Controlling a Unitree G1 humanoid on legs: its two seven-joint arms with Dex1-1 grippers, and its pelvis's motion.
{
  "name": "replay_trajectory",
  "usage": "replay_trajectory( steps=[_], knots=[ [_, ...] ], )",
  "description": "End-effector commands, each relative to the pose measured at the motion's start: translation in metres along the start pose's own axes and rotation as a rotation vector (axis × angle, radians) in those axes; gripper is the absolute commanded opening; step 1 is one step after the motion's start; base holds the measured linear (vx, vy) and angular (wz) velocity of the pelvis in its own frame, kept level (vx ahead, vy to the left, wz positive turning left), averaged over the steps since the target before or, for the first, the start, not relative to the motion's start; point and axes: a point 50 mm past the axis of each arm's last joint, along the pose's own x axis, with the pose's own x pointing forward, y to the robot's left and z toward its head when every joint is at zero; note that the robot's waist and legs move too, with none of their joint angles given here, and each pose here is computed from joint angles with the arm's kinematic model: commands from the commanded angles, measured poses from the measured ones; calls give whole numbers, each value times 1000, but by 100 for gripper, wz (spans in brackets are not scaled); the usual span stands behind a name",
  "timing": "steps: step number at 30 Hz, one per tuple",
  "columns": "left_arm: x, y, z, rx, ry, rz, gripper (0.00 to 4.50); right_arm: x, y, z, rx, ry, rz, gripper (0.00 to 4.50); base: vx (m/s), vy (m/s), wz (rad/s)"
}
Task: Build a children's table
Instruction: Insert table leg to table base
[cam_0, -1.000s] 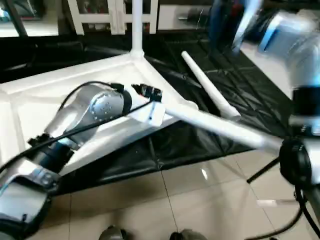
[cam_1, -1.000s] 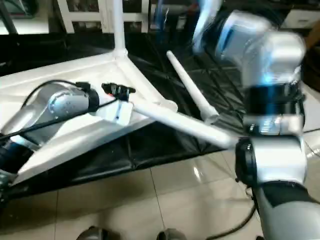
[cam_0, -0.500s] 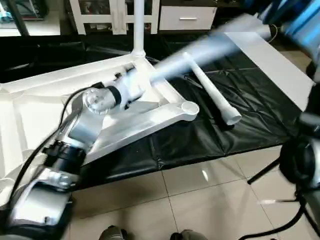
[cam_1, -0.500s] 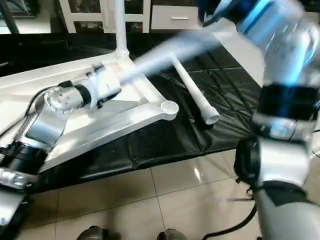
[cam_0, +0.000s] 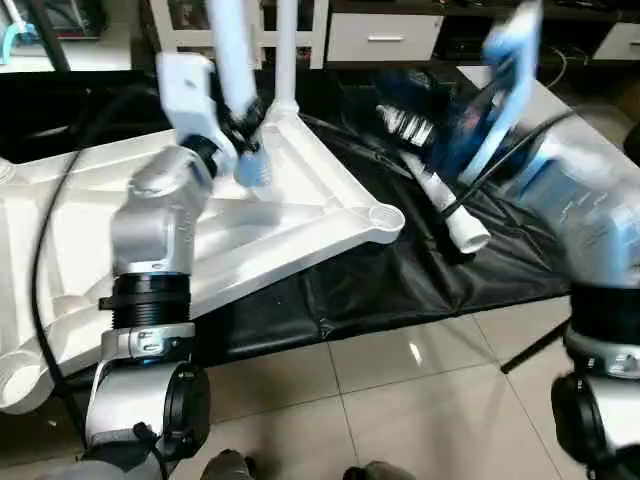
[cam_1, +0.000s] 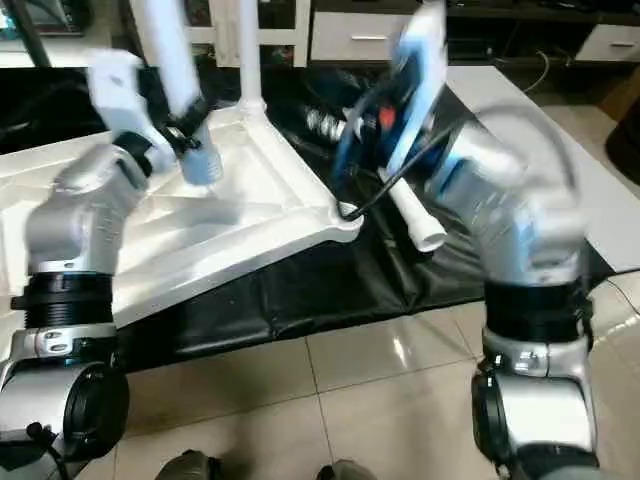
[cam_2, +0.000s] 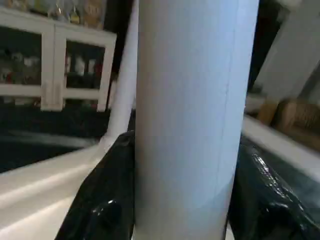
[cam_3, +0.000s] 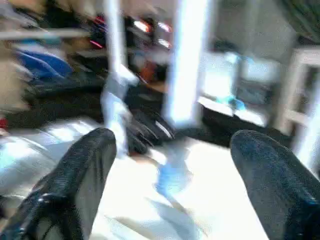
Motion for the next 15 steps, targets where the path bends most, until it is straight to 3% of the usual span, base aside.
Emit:
replay_trajectory(
  steps=[1, 4, 6, 8, 15],
  knots=[
    [-4, -12, 12, -82, -78, -104, 201, -5, -14, -16, 26, -22, -148, 439, 0, 0, 0],
    [-13, -26, 13, -143, -97, -252, 201, -9, -14, -31, 69, -40, -148, 448, 0, 0, 0],
    [-22, -38, 13, -162, -89, -389, 201, -9, -6, -35, 78, -34, -52, 450, 0, 0, 0],
    [-30, -49, 11, -152, -60, -503, 201, -10, 3, -35, 81, -8, 64, 450, 0, 0, 0],
    [-43, -66, 6, -108, 9, -686, 201, -11, 11, -30, 23, 62, 233, 450, 0, 0, 0]
  ],
)
